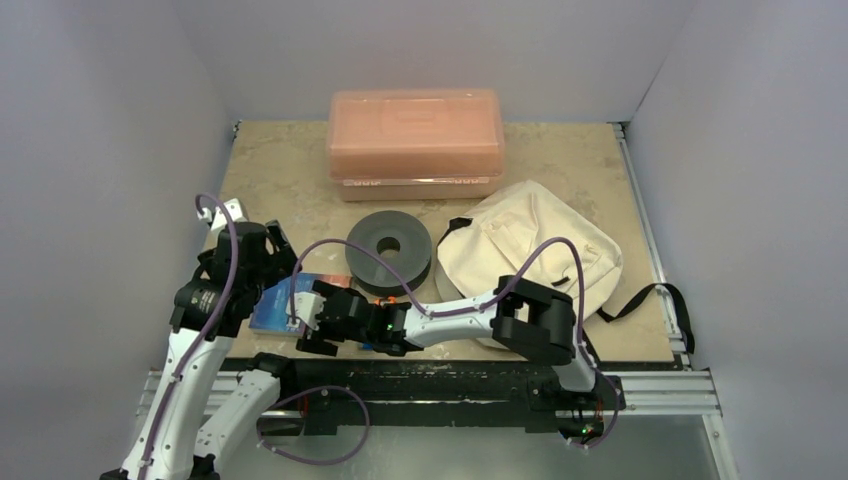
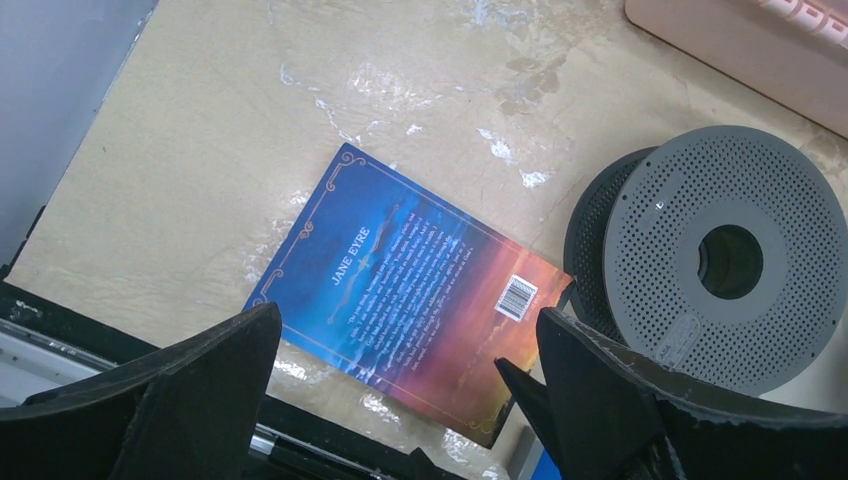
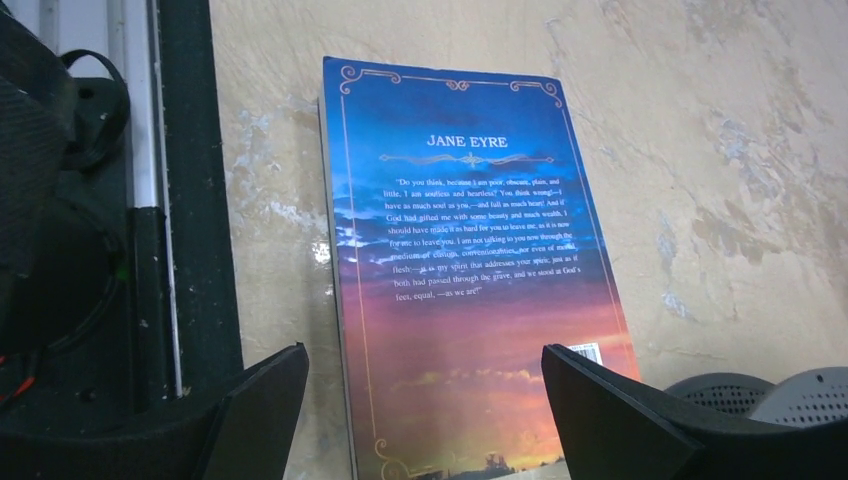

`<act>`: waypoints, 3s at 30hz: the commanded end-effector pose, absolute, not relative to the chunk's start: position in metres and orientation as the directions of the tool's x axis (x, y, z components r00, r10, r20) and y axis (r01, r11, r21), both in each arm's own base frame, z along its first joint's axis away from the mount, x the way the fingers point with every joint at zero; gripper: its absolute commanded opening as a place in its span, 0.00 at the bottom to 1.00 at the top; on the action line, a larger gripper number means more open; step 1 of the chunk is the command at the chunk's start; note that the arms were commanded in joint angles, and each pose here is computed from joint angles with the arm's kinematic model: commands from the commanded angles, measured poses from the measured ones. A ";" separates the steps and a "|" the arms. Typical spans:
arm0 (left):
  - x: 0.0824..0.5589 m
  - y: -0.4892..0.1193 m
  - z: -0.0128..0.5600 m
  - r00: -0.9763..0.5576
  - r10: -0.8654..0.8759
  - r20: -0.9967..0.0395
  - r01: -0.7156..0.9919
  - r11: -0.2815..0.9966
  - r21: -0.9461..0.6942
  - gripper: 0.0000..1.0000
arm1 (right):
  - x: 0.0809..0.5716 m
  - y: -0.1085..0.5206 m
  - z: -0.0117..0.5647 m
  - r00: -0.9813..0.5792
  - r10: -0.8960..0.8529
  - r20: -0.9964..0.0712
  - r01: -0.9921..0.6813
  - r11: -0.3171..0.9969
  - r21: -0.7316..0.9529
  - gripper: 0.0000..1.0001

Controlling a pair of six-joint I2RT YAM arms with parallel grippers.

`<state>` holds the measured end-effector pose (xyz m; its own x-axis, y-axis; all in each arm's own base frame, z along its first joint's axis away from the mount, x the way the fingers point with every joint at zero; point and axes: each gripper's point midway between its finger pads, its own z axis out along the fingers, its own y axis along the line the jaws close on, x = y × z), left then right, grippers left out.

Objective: Pack the student bag
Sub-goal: Pick up the book from the center of the board.

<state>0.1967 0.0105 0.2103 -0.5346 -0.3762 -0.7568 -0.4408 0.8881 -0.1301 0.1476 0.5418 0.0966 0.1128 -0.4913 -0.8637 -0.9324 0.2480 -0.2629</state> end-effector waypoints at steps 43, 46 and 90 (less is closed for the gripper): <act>0.197 0.025 0.149 -0.560 -0.636 -0.531 -0.686 0.715 -0.132 1.00 | 0.156 0.544 0.061 0.052 -0.440 -0.897 -0.909 0.351 -0.225 0.39; 0.194 0.023 0.150 -0.539 -0.652 -0.533 -0.695 0.702 -0.157 1.00 | 0.159 0.544 0.065 0.001 -0.416 -0.910 -0.920 0.356 -0.164 0.19; 0.212 -0.023 0.065 -0.302 -0.945 -0.126 -0.850 0.326 -0.413 0.66 | 0.181 0.533 0.092 -0.316 -0.268 -0.910 -0.937 0.238 0.255 0.00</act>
